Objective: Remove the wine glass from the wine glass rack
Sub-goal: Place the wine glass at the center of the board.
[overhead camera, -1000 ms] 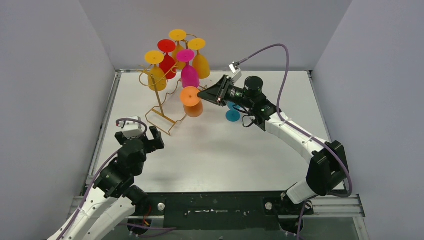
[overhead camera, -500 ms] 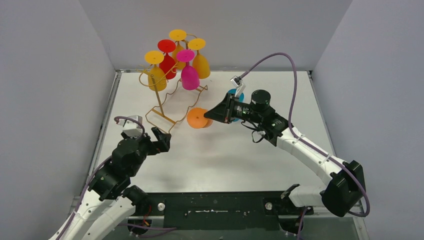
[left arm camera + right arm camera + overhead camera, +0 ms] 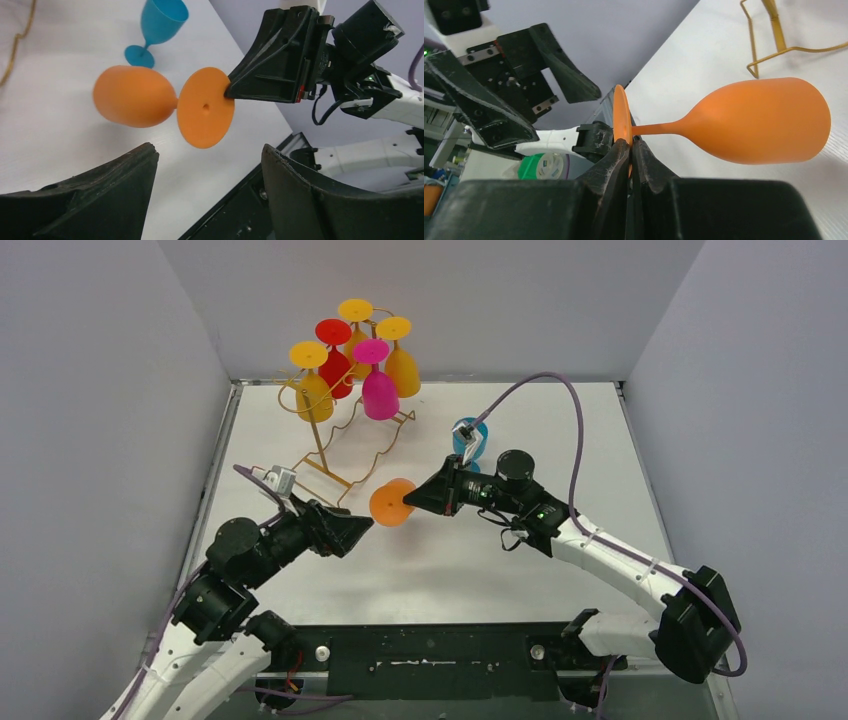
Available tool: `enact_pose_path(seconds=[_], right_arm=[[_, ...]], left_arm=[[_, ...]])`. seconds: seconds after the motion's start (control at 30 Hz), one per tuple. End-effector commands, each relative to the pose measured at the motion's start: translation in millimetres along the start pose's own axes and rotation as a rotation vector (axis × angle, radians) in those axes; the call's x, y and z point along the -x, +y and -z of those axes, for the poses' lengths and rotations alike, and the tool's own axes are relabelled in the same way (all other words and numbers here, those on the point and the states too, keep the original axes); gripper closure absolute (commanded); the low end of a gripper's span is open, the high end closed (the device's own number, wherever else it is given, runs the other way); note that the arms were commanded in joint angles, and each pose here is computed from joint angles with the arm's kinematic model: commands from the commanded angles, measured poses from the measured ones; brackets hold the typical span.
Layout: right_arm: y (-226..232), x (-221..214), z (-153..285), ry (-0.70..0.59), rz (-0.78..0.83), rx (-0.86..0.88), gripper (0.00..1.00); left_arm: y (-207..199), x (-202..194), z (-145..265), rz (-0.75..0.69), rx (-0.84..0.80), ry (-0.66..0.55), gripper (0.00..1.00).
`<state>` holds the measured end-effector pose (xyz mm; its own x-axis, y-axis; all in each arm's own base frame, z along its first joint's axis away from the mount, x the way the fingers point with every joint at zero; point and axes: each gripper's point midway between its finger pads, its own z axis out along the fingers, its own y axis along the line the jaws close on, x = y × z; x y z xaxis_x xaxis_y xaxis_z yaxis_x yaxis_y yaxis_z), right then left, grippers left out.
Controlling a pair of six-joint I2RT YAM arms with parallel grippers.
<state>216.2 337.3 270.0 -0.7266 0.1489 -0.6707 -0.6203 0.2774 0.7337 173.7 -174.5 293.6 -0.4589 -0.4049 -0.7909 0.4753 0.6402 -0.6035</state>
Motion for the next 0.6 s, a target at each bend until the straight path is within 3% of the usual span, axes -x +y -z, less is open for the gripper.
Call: enact_pose_path(seconds=[0.0, 0.37, 0.57], right_arm=[[41, 22, -1, -0.111, 0.160, 0.127, 1.00], [52, 22, 5, -0.152, 0.156, 0.180, 1.00], [61, 22, 5, -0.144, 0.148, 0.230, 1.00]], left_arm=[[-41, -1, -10, 0.092, -0.232, 0.011, 0.31], [-50, -18, -13, 0.146, -0.325, 0.064, 0.52], [-54, -14, -14, 0.186, -0.369, 0.024, 0.60]])
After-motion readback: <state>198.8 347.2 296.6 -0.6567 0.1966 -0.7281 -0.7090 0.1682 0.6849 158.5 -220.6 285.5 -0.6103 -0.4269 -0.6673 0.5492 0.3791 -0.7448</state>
